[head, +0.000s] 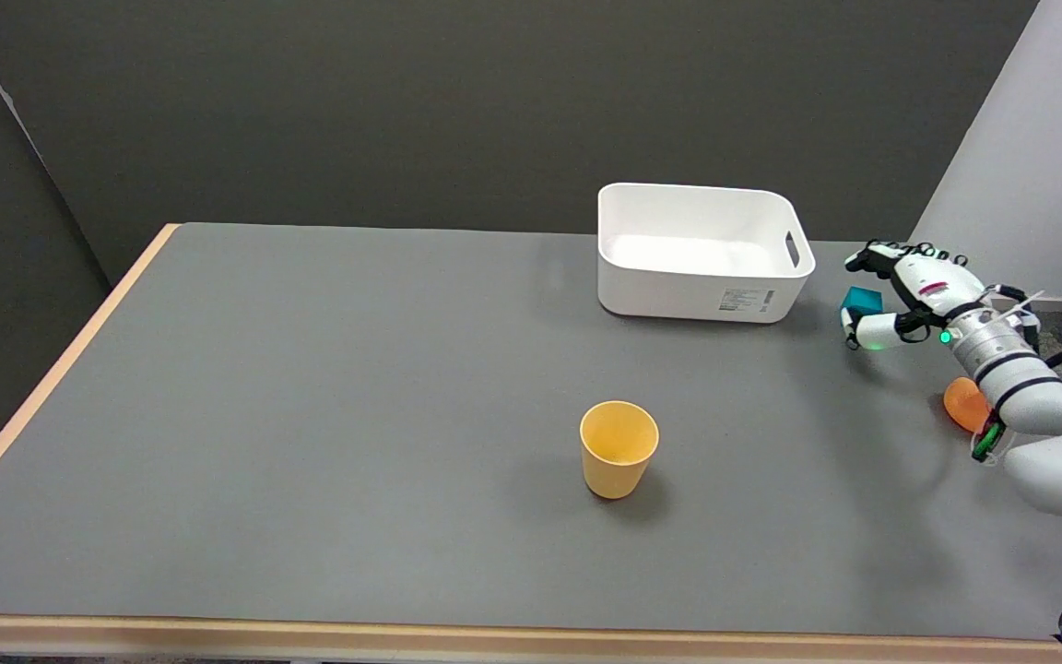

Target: Pick up the blue cube.

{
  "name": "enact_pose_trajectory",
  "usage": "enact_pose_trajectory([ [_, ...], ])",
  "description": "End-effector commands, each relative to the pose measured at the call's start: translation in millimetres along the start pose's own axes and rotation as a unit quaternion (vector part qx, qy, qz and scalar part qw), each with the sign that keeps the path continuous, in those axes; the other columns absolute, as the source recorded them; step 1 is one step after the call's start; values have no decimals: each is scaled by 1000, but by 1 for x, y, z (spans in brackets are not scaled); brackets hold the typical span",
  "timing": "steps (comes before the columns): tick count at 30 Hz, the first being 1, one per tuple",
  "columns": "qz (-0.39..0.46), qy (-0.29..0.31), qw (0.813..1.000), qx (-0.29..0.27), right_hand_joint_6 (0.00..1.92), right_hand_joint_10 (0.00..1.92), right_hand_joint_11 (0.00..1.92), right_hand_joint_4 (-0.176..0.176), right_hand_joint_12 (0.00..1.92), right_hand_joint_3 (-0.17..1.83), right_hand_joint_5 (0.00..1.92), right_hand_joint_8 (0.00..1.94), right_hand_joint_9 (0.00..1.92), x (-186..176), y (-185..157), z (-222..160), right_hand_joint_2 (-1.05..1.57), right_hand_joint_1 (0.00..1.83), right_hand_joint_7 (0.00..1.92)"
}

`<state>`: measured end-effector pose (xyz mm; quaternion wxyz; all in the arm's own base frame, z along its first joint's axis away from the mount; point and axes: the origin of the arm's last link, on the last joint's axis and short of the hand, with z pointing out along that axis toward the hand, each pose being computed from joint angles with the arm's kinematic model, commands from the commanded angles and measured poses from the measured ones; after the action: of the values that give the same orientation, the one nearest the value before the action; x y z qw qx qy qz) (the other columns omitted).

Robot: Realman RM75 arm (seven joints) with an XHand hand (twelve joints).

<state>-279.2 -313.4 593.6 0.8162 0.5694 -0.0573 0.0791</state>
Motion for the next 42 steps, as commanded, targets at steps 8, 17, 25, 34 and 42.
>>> enact_pose_trajectory([
  [8, 3, -21, 1000, -2, 665, 795, 77, 42, 1238, 972, 340, 429, 316, -11, -5, 9, 670, 868, 383],
  [17, 15, -29, 999, -8, 689, 780, 91, 45, 1210, 1015, 337, 451, 315, -17, -4, 8, 695, 873, 376],
  [25, 22, -32, 999, -20, 703, 780, 90, 47, 1211, 1017, 336, 450, 317, -21, -1, 8, 705, 898, 380],
  [34, 35, -36, 998, -26, 716, 775, 89, 50, 1210, 1018, 335, 447, 316, -27, -1, 7, 713, 913, 380],
  [42, 21, -39, 999, -17, 874, 794, 95, 62, 1241, 987, 294, 519, 347, -27, -5, 9, 817, 1017, 449],
])
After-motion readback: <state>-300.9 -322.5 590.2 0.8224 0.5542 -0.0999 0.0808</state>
